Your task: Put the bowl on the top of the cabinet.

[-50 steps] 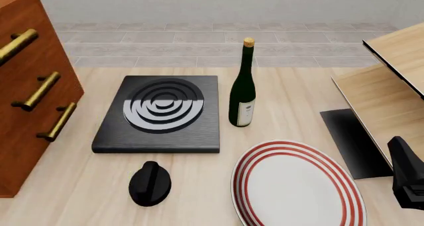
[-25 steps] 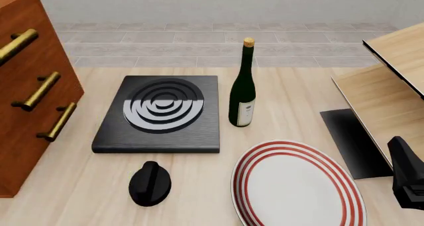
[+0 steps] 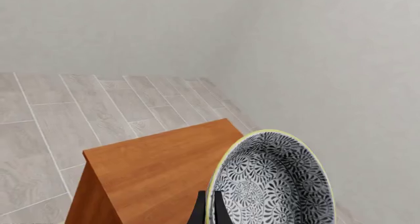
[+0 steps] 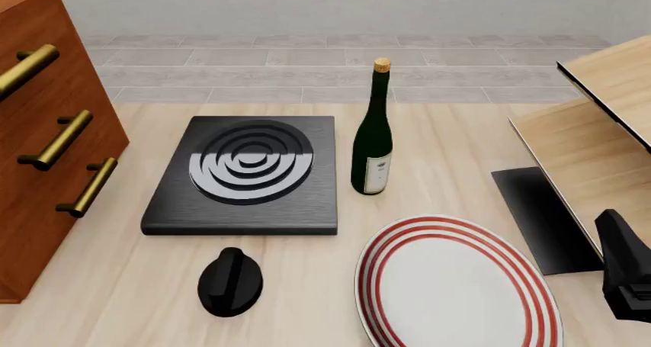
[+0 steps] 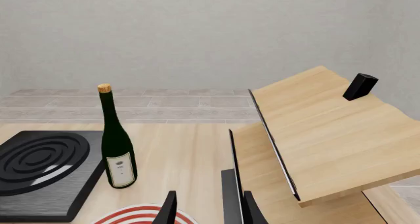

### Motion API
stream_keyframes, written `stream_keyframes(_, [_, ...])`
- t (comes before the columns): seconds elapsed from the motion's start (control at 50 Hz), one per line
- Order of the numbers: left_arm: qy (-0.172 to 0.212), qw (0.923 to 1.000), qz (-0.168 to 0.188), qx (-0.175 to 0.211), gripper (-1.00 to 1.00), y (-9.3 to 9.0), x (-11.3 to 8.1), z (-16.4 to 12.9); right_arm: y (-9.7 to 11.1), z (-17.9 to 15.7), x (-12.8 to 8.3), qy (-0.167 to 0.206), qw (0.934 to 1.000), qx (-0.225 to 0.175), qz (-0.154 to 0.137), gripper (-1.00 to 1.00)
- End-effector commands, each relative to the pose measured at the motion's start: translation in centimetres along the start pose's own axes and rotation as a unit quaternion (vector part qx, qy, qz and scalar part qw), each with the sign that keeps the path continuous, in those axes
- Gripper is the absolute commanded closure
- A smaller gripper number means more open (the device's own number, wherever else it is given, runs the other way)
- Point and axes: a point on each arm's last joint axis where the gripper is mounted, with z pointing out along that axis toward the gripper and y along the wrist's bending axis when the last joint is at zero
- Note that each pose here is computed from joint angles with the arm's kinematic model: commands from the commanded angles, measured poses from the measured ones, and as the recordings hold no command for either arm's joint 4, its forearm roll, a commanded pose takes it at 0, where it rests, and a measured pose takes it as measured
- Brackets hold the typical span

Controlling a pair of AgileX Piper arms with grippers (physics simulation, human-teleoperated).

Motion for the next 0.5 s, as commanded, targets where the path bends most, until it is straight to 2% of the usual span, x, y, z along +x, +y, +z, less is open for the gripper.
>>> stream_keyframes(0.02, [-0.002,0.9999,-0.010,-0.002,1.00,0.15,-0.07,0.53,0.00,0.00,0.00,0.000,1.0000,0.000,0.000,-1.00])
stream_keyframes(0.5, [0.008,0.9997,0.017,-0.015,1.00,0.81,0.50,1.26,0.00,0.00,0.00,0.000,1.0000,0.000,0.000,-1.00])
